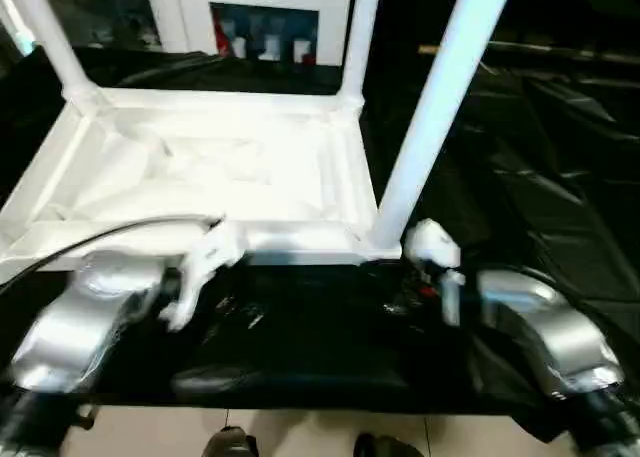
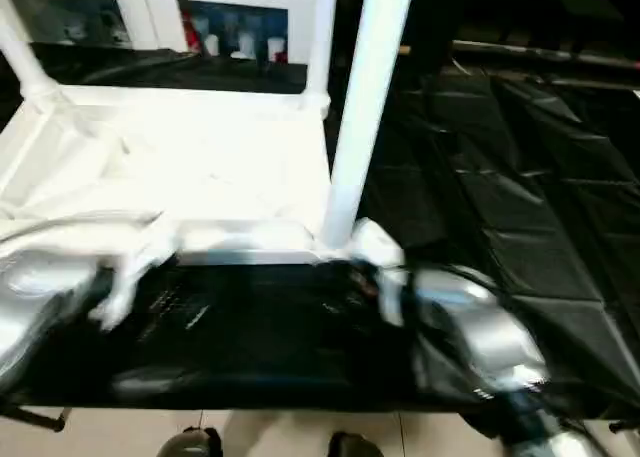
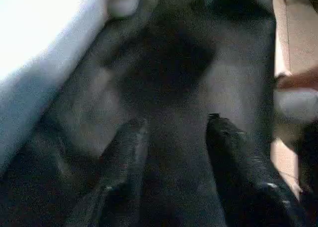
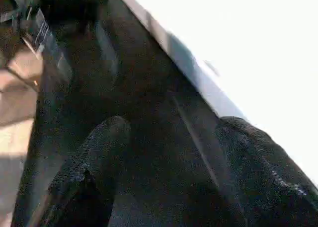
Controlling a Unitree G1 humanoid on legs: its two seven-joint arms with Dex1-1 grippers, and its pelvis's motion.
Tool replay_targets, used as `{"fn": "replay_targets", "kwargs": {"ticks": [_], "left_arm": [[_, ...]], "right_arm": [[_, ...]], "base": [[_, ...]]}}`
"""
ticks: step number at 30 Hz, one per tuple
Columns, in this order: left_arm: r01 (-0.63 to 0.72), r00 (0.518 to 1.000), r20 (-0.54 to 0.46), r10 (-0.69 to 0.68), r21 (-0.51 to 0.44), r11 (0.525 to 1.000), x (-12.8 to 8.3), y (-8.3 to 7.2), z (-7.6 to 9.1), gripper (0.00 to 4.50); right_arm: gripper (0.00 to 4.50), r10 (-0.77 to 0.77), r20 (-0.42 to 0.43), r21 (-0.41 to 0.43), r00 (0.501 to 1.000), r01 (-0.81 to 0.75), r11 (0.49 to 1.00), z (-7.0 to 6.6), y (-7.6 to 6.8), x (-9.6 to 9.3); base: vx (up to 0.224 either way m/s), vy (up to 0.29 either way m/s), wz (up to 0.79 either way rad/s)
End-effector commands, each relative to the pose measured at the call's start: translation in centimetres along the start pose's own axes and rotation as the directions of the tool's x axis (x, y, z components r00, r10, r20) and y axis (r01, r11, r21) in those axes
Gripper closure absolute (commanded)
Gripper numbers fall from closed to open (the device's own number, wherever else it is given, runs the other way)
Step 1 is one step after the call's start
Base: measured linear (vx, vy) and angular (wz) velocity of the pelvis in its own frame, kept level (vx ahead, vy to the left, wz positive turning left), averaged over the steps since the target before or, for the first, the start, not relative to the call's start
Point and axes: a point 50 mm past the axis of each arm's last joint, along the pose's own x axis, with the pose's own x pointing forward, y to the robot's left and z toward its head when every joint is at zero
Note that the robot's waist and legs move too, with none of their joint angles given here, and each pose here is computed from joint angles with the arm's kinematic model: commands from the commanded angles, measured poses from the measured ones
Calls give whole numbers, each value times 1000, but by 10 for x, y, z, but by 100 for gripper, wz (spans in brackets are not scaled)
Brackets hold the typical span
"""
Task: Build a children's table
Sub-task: Rotate leg to tighten, then rotate table base
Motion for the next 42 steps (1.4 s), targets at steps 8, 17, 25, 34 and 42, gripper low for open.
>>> {"fn": "replay_targets", "kwargs": {"ticks": [8,17,25,34,42], "left_arm": [[-194,981,-17,193,-40,980,-26,-5,-21,137],[-350,936,-1,352,-108,930,-47,-17,-51,70],[-384,921,-1,390,-175,907,-63,-36,-73,24],[-509,857,-42,514,-227,830,-118,-51,-99,3],[-628,720,128,682,-297,719,-160,-36,-85,3]], "right_arm": [[138,-190,85,13,978,190,982,11,-27,21],[138,-700,10,105,714,696,711,11,-96,-5],[138,-863,-1,136,505,855,500,16,-125,-36],[138,-763,38,82,645,759,645,9,-116,-32],[138,-605,33,34,795,604,796,-14,-95,-29]], "base": [[0,0,0],[0,0,0],[0,0,0],[0,0,0],[0,0,0]]}}
